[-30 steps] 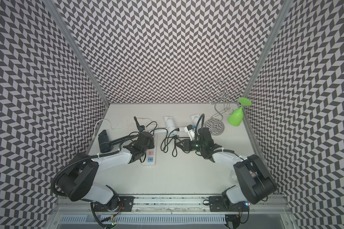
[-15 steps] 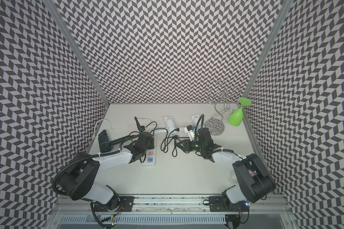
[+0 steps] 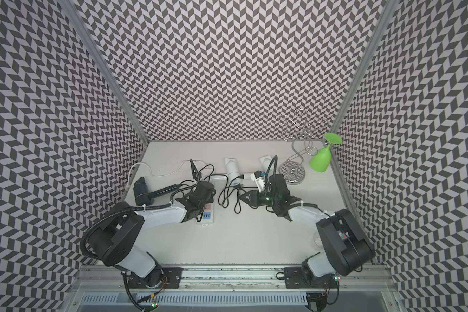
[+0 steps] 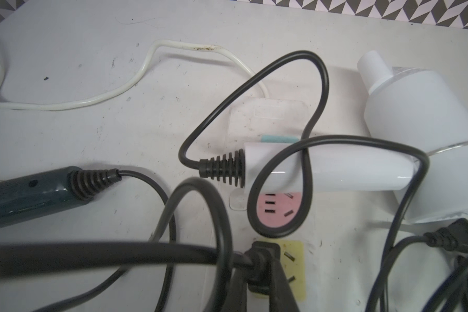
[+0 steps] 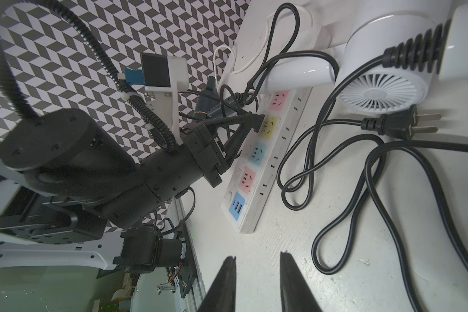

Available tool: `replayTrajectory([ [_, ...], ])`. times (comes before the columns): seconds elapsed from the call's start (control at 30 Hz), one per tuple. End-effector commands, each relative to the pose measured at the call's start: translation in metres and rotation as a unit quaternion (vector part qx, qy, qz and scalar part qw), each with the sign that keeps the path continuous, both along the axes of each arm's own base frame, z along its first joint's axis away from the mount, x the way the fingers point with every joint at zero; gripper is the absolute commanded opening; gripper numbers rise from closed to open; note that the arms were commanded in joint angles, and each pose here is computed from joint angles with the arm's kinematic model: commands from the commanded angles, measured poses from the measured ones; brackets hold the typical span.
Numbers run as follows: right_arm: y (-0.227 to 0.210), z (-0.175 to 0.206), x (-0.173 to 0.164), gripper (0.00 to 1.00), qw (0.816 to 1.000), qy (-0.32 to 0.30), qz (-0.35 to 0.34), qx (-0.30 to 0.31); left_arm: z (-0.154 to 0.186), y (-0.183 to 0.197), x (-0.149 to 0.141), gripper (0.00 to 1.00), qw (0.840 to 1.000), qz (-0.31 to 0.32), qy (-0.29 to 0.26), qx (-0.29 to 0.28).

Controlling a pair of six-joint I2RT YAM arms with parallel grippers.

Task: Charge the blow dryers
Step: Insert the plug into the socket.

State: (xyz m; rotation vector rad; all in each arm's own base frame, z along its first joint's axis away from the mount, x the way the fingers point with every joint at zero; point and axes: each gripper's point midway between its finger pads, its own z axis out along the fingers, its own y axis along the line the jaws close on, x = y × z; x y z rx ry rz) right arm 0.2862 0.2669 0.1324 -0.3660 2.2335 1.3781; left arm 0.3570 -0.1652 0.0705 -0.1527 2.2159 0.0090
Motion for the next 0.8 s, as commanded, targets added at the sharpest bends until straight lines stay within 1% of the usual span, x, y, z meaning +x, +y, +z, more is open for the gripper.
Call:
replayTrajectory([
  [0.0, 0.001, 0.005, 0.003, 0.29, 1.000, -0.017, 0.001, 0.011, -0.057, 0.012, -0.037, 0.00, 0.993, -0.019, 0.100, 0.061],
  [0.13, 0.000, 0.006, 0.004, 0.29, 1.000, -0.020, -0.002, 0.009, -0.065, 0.006, -0.038, 0.00, 0.989, -0.029, 0.117, 0.081],
  [0.27, -0.001, 0.006, 0.004, 0.29, 1.000, -0.022, -0.003, 0.006, -0.081, 0.004, -0.041, 0.00, 0.984, -0.034, 0.146, 0.094],
  [0.5, -0.002, 0.008, 0.005, 0.29, 1.000, -0.026, -0.007, 0.004, -0.095, 0.008, -0.052, 0.00, 0.982, -0.030, 0.167, 0.082],
  [0.67, -0.002, 0.008, 0.004, 0.30, 1.000, -0.026, -0.006, 0.004, -0.086, 0.007, -0.048, 0.00, 0.984, -0.022, 0.161, 0.077],
  [0.73, -0.002, 0.009, 0.005, 0.30, 1.000, -0.028, -0.007, 0.004, -0.076, 0.006, -0.044, 0.05, 0.986, -0.019, 0.152, 0.068],
  [0.77, -0.003, 0.010, 0.005, 0.31, 1.000, -0.029, -0.007, 0.003, -0.070, 0.005, -0.042, 0.17, 0.987, -0.019, 0.146, 0.063],
])
